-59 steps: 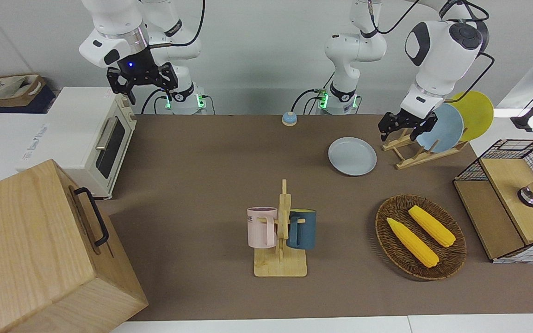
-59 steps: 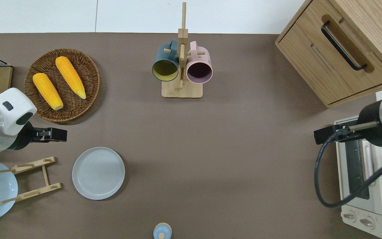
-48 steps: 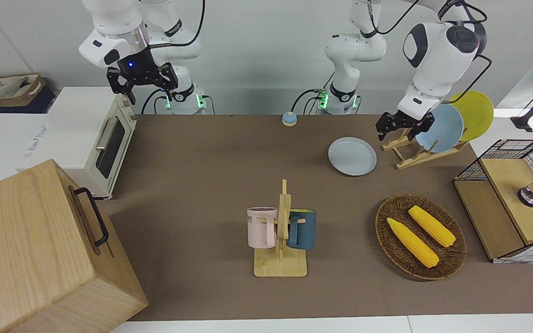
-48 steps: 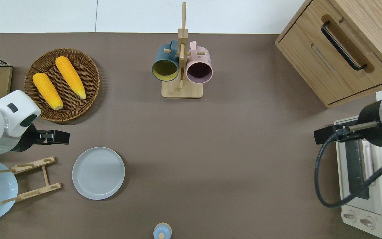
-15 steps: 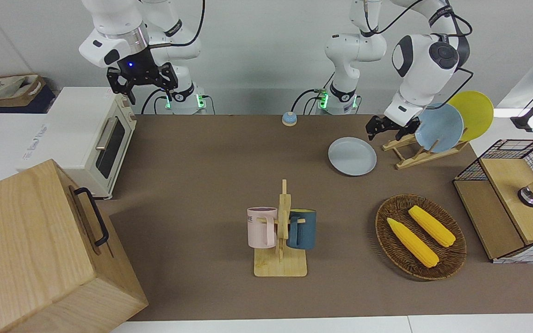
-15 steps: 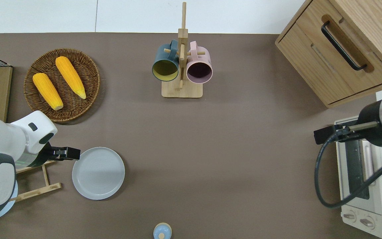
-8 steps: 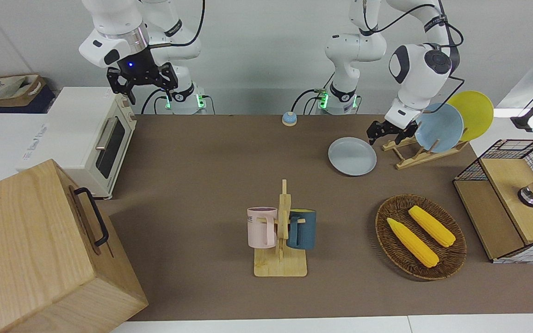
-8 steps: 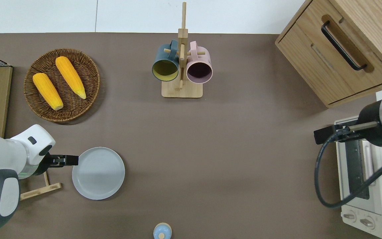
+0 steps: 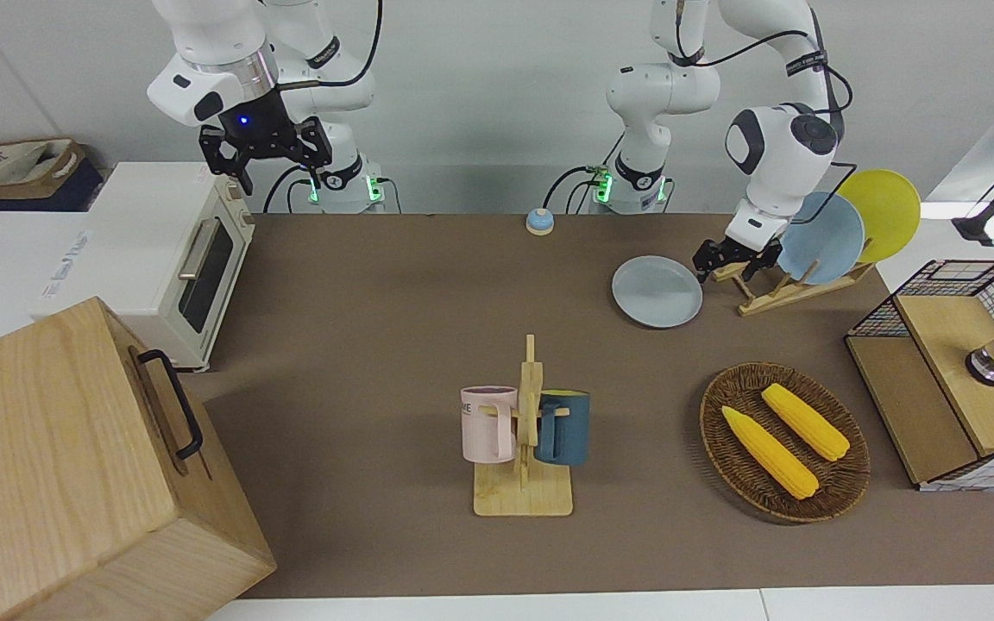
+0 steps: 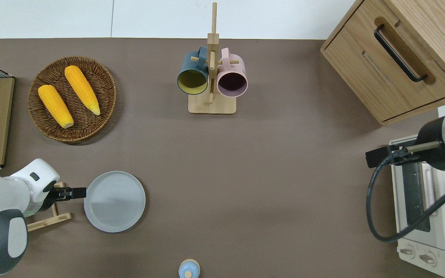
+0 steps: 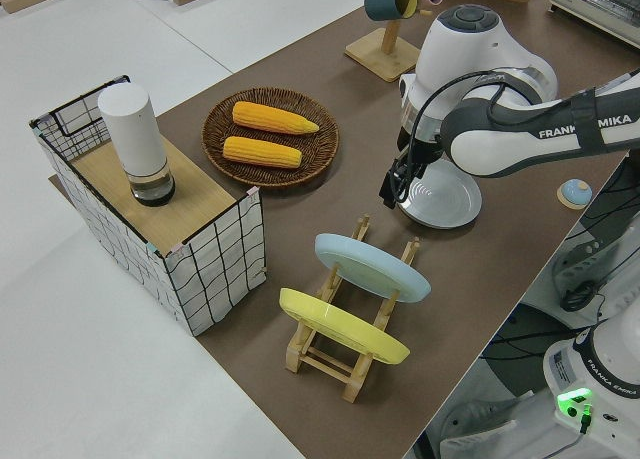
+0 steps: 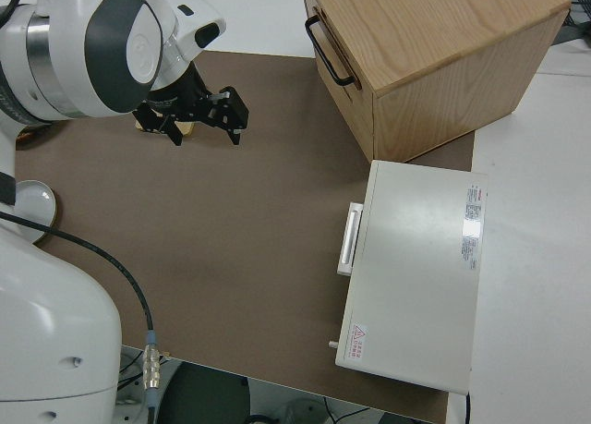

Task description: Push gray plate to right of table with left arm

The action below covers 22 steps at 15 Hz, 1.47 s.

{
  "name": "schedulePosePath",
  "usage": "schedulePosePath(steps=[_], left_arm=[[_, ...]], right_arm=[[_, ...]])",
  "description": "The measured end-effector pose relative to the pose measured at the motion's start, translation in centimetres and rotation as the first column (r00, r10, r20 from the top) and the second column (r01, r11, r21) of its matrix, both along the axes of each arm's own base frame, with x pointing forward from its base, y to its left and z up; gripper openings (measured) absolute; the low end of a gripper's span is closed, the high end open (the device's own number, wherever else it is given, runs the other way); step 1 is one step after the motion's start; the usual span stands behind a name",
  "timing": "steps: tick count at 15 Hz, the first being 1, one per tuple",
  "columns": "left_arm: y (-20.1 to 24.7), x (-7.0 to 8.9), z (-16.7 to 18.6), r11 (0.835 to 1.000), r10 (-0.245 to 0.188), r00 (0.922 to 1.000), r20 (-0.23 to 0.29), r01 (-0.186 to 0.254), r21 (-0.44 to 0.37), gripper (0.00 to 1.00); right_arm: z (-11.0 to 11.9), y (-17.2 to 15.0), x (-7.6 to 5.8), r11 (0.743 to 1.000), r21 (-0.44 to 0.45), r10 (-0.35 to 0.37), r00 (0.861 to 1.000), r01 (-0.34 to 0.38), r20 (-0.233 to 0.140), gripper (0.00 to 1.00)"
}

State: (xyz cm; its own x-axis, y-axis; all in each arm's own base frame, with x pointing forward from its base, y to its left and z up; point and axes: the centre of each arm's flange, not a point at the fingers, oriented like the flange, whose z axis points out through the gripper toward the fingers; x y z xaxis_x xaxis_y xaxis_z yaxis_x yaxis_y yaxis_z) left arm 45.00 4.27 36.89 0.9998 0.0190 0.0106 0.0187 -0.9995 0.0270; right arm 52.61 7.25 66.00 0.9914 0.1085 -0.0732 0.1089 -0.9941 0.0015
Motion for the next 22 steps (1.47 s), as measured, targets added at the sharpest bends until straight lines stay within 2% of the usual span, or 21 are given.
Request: schedulePosePath(steps=[8,17,22], left_arm=[[0.0,-1.5,-2.8,1.000,-0.008,0.9999,0.010,0.008,0.004,1.00],[-0.6,-1.8,-4.4,1.000,-0.022,0.9996,-0.020,0.023,0.005,1.00],[-1.9,-1.5,-5.3,0.999,-0.052,0.9984,-0.022,0.052,0.008,1.00]], right_arm=[[0.0,0.0,0.0,1.000,0.000,0.000,1.000,0.000,0.000,0.99],[0.0,0.0,0.0,1.000,0.000,0.000,1.000,0.000,0.000,0.99],[0.0,0.0,0.0,1.000,0.000,0.000,1.000,0.000,0.000,0.99]])
